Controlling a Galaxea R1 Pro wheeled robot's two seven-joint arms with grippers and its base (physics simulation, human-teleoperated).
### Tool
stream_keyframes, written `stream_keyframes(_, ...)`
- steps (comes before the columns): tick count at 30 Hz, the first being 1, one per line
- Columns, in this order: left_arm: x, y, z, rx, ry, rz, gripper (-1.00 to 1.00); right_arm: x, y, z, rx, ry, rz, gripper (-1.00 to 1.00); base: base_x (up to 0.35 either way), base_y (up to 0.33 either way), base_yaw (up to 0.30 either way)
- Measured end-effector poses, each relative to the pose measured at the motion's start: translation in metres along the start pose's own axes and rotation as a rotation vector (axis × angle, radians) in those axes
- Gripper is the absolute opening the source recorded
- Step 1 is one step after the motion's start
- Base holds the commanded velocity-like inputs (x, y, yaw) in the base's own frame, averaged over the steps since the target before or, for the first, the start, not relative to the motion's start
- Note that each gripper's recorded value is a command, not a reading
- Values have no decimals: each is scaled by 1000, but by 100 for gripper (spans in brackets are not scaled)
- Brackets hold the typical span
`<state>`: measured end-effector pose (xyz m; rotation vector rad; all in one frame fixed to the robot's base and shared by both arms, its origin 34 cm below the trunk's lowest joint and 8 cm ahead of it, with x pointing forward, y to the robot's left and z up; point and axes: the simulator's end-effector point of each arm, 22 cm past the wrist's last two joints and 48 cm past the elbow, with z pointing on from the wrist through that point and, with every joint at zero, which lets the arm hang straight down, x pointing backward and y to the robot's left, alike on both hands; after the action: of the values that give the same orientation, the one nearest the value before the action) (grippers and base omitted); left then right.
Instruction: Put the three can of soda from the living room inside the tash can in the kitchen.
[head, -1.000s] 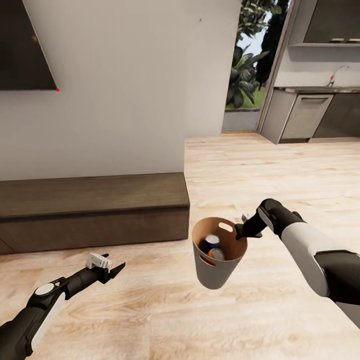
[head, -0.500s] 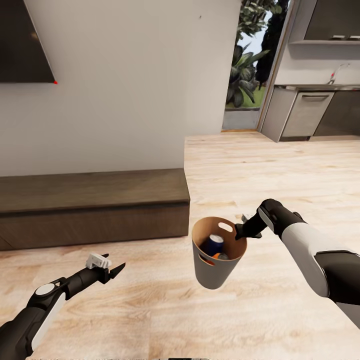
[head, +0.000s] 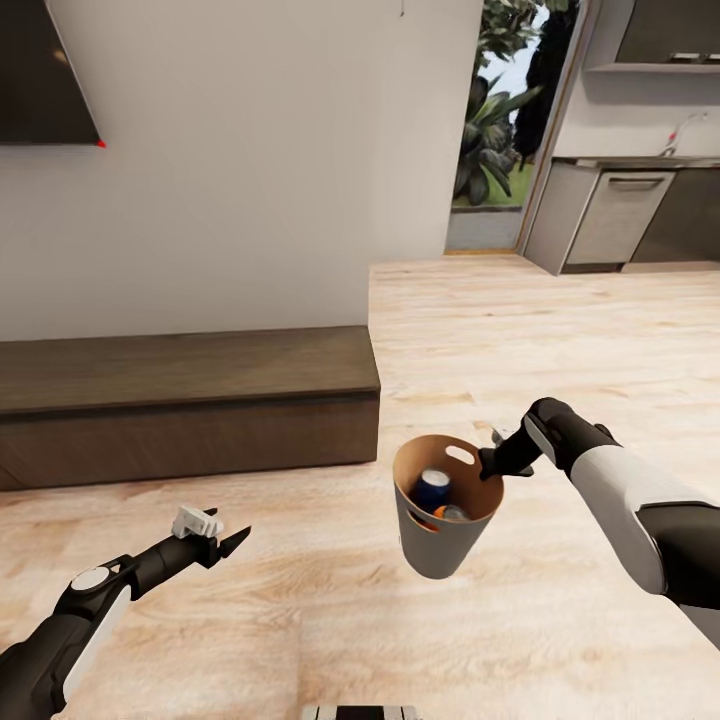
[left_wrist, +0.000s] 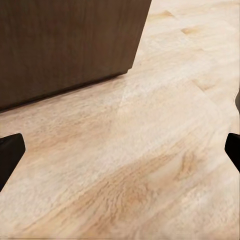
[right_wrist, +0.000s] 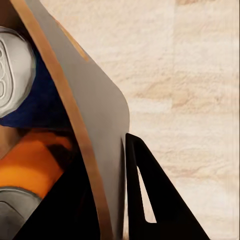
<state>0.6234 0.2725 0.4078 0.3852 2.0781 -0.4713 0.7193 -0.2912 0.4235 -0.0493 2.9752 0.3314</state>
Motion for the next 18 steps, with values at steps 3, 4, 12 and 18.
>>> stream_keyframes(3, 7, 1, 2, 1, 11, -6, 100, 2, -6, 7, 9, 11, 1, -100, 0, 0, 0)
stream_keyframes(4, 9, 1, 3, 1, 15, -7, 100, 3, -5, 9, 2, 14, 7, -100, 0, 0, 0)
stream_keyframes(12, 27, 3, 9, 4, 44, -22, 100, 9, -11, 29, 1, 45, 18, -100, 0, 0, 0)
stream_keyframes(18, 40, 3, 14, 7, 66, -33, 100, 14, -13, 44, -8, 66, 30, -100, 0, 0, 0)
